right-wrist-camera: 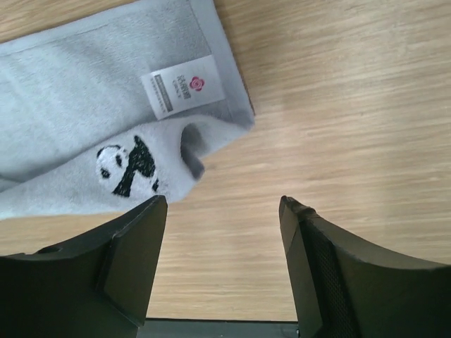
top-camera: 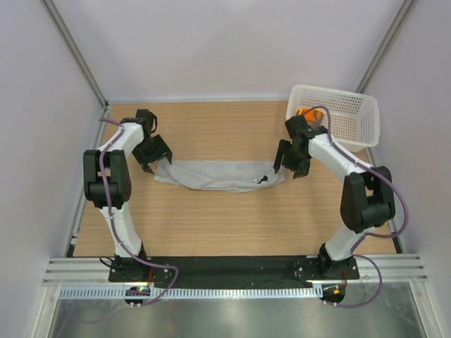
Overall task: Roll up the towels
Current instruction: Flatten the towel
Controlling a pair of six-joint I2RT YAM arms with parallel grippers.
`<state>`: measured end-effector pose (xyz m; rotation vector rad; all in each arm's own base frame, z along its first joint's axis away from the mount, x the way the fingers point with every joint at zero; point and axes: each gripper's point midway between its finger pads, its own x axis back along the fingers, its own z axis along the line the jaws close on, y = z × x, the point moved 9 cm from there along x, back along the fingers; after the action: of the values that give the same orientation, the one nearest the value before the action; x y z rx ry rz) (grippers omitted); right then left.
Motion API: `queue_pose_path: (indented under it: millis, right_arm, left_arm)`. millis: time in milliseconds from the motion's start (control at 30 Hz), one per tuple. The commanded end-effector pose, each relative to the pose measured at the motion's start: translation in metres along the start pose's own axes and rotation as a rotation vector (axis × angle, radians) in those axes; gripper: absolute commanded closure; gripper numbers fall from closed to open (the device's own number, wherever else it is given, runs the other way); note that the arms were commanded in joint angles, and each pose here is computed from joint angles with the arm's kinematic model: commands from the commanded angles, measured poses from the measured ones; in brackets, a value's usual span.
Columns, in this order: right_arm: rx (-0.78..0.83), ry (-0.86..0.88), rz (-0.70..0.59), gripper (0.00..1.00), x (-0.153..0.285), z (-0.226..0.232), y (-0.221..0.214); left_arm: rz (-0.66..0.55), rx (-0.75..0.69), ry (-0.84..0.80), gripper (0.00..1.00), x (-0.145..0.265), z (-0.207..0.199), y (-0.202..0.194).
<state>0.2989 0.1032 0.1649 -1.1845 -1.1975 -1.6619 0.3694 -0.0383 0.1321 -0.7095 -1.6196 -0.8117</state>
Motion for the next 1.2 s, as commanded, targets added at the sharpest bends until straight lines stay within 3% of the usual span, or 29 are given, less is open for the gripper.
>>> queue_pose_path:
  millis: [0, 100, 167, 400, 533, 600, 633, 700, 733, 767, 867, 1167]
  right_arm:
    - [-0.028, 0.078, -0.118, 0.29, 0.017, 0.001, 0.002]
    - [-0.030, 0.211, -0.126, 0.33, 0.018, 0.009, -0.002]
    - [-0.045, 0.232, -0.141, 0.42, 0.012, 0.009, -0.004]
    - [-0.055, 0.277, -0.083, 0.52, -0.021, 0.014, -0.010]
    - [-0.049, 0.316, -0.092, 0.68, -0.028, 0.019, -0.006]
    - [-0.046, 0.320, -0.091, 0.74, -0.028, 0.020, -0.005]
    - [-0.043, 0.325, -0.088, 0.83, -0.028, 0.020, -0.006]
    - [-0.039, 0.340, -0.089, 0.88, -0.024, 0.020, -0.008]
    - [-0.040, 0.342, -0.084, 0.95, -0.024, 0.019, -0.010]
    - [-0.039, 0.344, -0.087, 0.97, -0.021, 0.018, -0.010]
    - [-0.030, 0.357, -0.093, 0.99, -0.009, 0.016, -0.015]
    - [-0.002, 0.454, -0.155, 0.99, 0.062, 0.005, -0.039]
  left_arm:
    - [-0.087, 0.002, -0.008, 0.26, 0.013, 0.006, 0.000]
    - [-0.059, 0.007, -0.010, 0.30, 0.004, 0.009, -0.005]
    - [-0.054, 0.006, -0.006, 0.31, 0.003, 0.011, -0.008]
    - [-0.066, -0.002, -0.016, 0.31, 0.011, 0.015, -0.013]
    - [-0.064, -0.003, -0.008, 0.34, 0.005, 0.016, -0.014]
    - [-0.059, 0.000, -0.010, 0.41, 0.000, 0.015, -0.013]
    - [-0.051, 0.006, -0.004, 0.42, -0.007, 0.014, -0.012]
    - [-0.060, 0.009, -0.011, 0.58, -0.012, 0.011, -0.008]
    - [-0.042, 0.013, -0.012, 0.75, -0.017, 0.010, -0.007]
    - [-0.028, 0.013, -0.028, 0.84, -0.018, 0.007, -0.007]
    - [-0.050, 0.011, -0.062, 1.00, -0.012, 0.002, -0.002]
    - [-0.116, -0.004, -0.098, 1.00, 0.045, 0.022, -0.028]
